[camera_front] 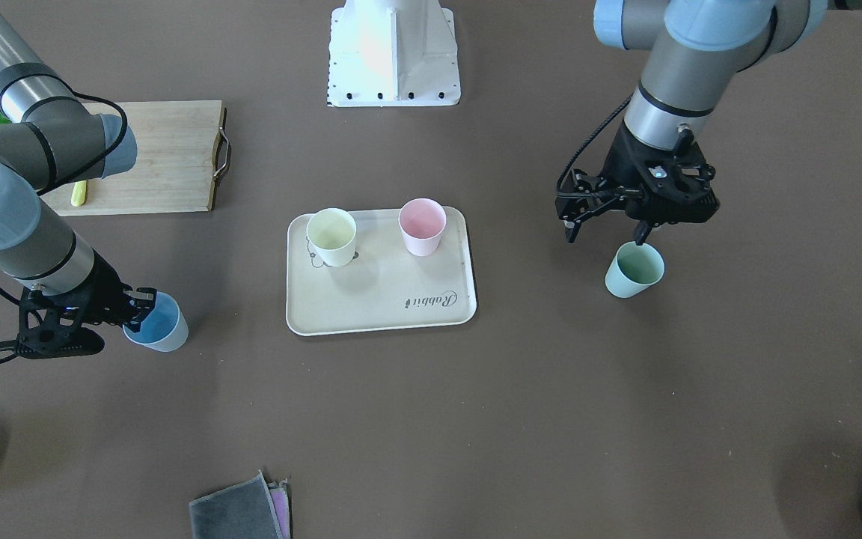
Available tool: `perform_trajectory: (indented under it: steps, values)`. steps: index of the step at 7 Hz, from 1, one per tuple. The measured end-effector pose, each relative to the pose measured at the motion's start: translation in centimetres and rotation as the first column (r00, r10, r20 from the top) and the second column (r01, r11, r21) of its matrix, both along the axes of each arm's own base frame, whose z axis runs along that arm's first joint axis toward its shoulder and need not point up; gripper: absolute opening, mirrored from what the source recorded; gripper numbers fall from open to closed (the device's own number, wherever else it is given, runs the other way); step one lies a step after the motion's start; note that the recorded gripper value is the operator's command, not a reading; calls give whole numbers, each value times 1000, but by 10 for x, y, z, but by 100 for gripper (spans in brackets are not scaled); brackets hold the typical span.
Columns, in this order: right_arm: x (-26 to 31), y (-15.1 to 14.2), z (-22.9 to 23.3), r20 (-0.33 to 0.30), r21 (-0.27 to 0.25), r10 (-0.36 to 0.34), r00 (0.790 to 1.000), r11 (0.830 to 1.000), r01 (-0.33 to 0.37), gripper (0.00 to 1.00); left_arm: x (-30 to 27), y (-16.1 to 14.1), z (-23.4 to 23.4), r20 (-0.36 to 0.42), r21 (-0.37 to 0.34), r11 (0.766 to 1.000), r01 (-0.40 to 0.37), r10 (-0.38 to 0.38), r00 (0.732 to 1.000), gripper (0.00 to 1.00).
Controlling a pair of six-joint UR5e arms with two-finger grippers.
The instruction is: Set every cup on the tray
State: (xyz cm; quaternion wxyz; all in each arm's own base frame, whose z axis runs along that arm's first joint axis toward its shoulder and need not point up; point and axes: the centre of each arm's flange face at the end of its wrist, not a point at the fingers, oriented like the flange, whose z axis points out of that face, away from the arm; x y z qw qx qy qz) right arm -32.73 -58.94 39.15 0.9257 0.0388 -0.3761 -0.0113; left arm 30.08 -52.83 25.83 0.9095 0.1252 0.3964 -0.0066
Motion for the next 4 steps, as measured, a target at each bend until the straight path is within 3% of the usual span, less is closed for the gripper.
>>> perform_trajectory:
  steps: [2,4]
  values:
    - [-2,-3,-66,44,6,-13,999,1000,12,0,-34,-9,56,70,26,997,-69,67,995,97]
    - [-21,2,-119,82,-7,-5,997,1000,5,0,-52,-5,119,91,40,996,-85,82,993,96]
